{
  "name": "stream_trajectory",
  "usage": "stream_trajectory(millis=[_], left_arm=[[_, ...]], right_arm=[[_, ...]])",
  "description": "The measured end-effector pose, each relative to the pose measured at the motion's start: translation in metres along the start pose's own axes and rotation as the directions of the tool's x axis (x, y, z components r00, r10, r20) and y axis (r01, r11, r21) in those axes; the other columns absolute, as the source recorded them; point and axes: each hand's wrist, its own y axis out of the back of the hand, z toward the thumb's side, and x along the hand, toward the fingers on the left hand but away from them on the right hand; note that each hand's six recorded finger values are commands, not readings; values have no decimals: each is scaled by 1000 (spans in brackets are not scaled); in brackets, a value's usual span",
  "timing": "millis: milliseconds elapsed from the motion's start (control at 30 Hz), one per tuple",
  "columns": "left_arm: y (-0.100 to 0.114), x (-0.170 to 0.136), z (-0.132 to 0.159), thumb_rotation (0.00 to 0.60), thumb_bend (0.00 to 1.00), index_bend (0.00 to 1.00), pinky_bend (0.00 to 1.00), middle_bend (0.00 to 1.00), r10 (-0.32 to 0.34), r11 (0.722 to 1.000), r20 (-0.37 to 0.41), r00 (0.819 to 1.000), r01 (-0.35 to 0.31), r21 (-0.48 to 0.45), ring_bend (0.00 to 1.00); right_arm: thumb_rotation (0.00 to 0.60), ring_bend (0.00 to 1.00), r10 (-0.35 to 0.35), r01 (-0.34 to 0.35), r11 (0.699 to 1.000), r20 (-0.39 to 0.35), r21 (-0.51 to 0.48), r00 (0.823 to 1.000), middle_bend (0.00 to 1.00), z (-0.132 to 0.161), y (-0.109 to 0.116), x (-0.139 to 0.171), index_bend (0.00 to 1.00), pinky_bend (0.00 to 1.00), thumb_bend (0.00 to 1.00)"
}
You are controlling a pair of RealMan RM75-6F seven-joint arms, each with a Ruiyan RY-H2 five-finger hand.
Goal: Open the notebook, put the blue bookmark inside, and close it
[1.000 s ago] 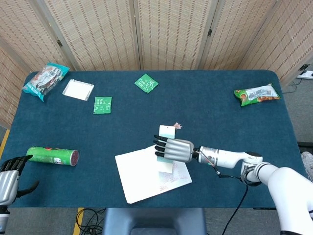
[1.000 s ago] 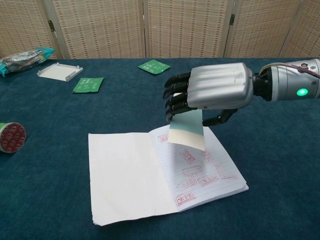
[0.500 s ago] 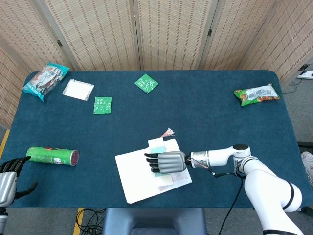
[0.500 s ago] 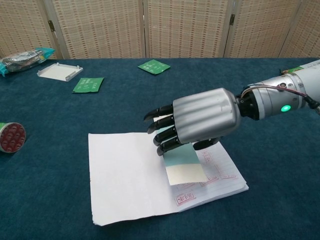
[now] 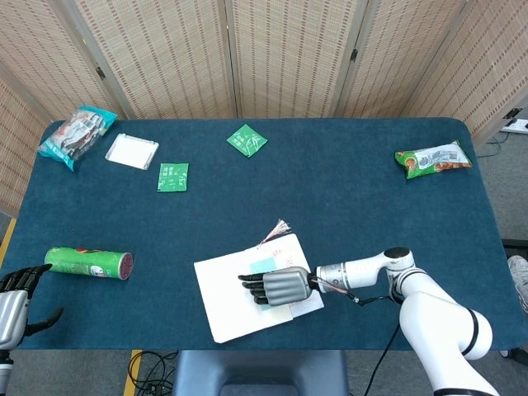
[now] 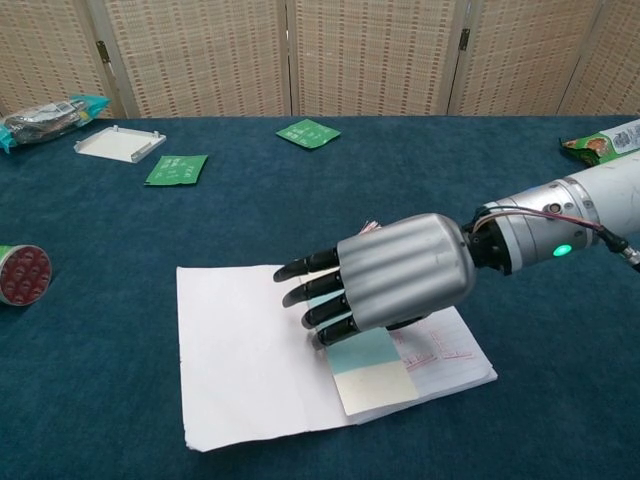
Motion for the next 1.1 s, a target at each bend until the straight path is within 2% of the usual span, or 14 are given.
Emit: stream_trajectory(millis=[233, 367, 733, 1100], left_arm=[[-1, 0, -1, 600, 254, 194, 181, 237, -3, 1000, -3, 1000, 3, -1, 180], [-2, 0, 0, 600, 253, 194, 181, 237, -4, 1000, -1, 1000, 4, -1, 180], [-1, 0, 0, 600, 253, 194, 181, 237, -3, 1000, -1, 1000, 3, 0, 180], [-1, 0, 0, 600, 253, 193, 181, 237, -3, 1000, 0, 1000, 3, 0, 180]], right_arm=[[600, 69, 12, -12, 1000, 11, 10, 1000, 222, -2, -3, 3, 441, 0, 211], [600, 46, 7, -7, 1000, 26, 12, 1000, 193, -4, -2, 3, 339, 0, 207], [600, 39, -12, 11, 1000, 15, 16, 1000, 177, 0, 1, 4, 299, 0, 204], [600, 15, -14, 14, 1000, 21, 22, 1000, 141, 0, 1, 6, 189, 0, 197]])
